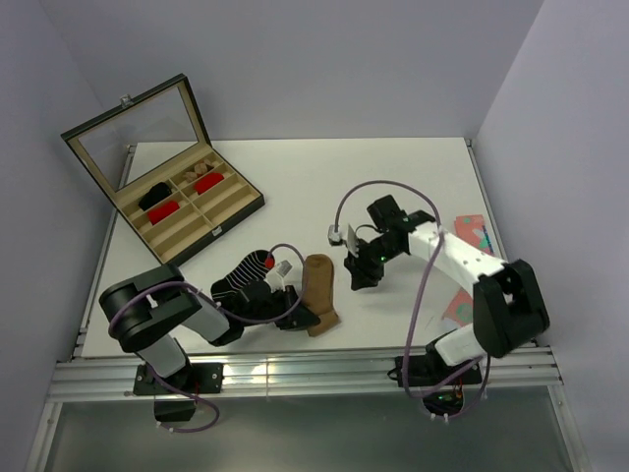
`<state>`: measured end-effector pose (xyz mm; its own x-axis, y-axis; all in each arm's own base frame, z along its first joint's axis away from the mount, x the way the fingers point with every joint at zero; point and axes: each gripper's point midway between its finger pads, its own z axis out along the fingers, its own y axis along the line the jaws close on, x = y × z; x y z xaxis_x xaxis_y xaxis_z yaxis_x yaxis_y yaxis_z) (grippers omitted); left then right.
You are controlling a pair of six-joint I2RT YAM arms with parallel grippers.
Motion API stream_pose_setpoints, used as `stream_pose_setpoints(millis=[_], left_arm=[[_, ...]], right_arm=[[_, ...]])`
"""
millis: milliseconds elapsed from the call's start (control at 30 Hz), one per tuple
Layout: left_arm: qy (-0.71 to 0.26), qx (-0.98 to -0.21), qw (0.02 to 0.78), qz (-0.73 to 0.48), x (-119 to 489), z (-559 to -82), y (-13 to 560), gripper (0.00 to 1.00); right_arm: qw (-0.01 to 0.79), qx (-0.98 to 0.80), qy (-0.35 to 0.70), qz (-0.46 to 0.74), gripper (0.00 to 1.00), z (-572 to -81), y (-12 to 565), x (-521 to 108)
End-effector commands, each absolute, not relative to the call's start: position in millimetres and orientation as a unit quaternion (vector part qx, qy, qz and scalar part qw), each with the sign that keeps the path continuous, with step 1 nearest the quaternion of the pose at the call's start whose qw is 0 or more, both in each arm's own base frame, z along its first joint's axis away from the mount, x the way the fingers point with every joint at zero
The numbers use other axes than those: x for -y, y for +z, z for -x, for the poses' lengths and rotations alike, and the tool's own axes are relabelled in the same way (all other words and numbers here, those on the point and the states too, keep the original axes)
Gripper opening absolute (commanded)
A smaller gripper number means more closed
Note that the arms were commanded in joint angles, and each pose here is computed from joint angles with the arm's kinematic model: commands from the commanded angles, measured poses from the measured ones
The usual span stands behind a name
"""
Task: Roll the socks
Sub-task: Roll the sock at the center of the board.
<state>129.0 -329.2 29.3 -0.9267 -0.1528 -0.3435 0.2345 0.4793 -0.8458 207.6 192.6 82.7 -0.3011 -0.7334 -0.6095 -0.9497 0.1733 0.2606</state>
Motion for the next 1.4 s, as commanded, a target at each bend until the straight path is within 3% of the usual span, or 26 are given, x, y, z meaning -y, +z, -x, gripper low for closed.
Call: stream_pose_setpoints(millis=[0, 133, 467, 1367], left_arm=[[-0.46, -0.881, 0.111, 0.002, 307.8, -113.3, -5.5, 0.0], [-0.442, -0.894, 0.074, 0.006, 307.6, -113.5, -13.6, 0.0], [-0.429, -0.903, -0.001, 0.031, 301.5, -111.0, -27.2, 0.0], [-0.42, -0.907, -0.019, 0.033, 300.0, -116.8, -24.8, 0.0]], right_arm=[[0.255, -0.684, 0.272, 0.627, 0.44, -203.6, 90.8, -200.6], [0.291, -0.643, 0.218, 0.674, 0.44, -188.6, 84.3, -212.3], [0.278, -0.582, 0.199, 0.738, 0.44, -144.5, 59.1, -242.2], [0.246, -0.535, 0.114, 0.801, 0.42, -115.6, 10.4, -250.6]])
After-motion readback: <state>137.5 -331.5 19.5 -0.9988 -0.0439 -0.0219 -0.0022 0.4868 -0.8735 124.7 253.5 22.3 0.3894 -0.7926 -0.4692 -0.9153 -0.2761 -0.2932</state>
